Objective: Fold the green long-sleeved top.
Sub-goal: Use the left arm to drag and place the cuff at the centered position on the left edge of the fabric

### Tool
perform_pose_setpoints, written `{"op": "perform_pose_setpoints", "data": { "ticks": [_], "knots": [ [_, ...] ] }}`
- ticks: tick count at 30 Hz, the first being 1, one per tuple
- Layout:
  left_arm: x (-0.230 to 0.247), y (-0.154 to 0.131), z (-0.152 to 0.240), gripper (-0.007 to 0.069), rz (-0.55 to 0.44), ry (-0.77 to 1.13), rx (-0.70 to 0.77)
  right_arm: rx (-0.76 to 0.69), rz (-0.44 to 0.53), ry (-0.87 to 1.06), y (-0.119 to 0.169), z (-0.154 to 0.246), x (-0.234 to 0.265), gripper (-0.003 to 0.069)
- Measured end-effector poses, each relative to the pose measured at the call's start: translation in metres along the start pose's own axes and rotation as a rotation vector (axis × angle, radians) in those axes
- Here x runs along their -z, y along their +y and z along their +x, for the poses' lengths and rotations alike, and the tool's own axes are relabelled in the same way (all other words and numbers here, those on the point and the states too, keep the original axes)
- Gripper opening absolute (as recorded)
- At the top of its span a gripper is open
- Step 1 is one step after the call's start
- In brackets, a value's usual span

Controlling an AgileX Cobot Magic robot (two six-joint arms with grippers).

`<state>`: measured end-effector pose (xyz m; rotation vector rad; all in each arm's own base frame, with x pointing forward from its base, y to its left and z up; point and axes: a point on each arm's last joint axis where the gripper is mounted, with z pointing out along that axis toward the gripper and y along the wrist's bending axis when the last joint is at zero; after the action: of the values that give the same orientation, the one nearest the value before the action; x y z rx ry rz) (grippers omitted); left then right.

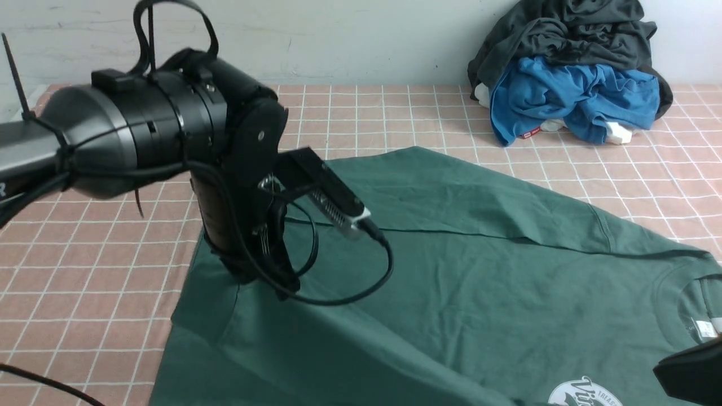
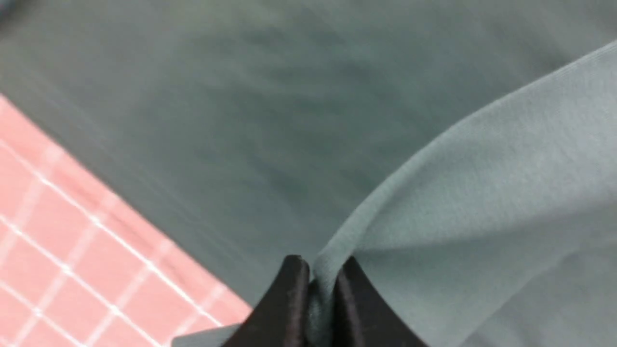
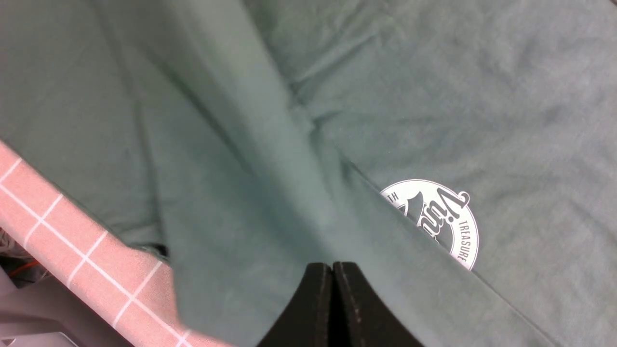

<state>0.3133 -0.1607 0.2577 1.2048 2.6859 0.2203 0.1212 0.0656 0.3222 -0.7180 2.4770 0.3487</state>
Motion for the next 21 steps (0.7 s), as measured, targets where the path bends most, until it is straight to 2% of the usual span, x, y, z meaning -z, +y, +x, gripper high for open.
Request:
{"op": "perform_pose_setpoints", "data": {
  "ticks": [6, 12, 16, 17, 18, 19, 20, 21],
  "knots": [
    [-0.017, 0.029, -0.013, 0.003, -0.007, 0.033, 0.028, 0.0, 0.0, 0.0, 0.0, 0.0, 0.0, -0.0014],
    [-0.046, 0.046, -0.016, 0.0042, 0.007, 0.079, 0.05, 0.0, 0.0, 0.0, 0.0, 0.0, 0.0, -0.0014],
    [-0.059, 0.052, -0.017, 0.008, 0.011, 0.086, 0.063, 0.0, 0.0, 0.0, 0.0, 0.0, 0.0, -0.0014],
    [-0.062, 0.054, -0.018, 0.0125, 0.011, 0.079, 0.07, 0.0, 0.0, 0.0, 0.0, 0.0, 0.0, -0.0014],
    [-0.063, 0.054, -0.018, 0.0131, 0.011, 0.078, 0.069, 0.0, 0.0, 0.0, 0.0, 0.0, 0.0, -0.0014],
    [-0.063, 0.054, -0.019, 0.0194, 0.005, 0.064, 0.08, 0.0, 0.0, 0.0, 0.0, 0.0, 0.0, -0.0014],
    [-0.063, 0.055, -0.02, 0.0202, 0.002, 0.06, 0.083, 0.0, 0.0, 0.0, 0.0, 0.0, 0.0, -0.0014],
    [-0.061, 0.056, -0.021, 0.0259, -0.006, 0.048, 0.099, 0.001, 0.001, -0.001, 0.0, 0.0, 0.0, -0.0014]
  ]
}}
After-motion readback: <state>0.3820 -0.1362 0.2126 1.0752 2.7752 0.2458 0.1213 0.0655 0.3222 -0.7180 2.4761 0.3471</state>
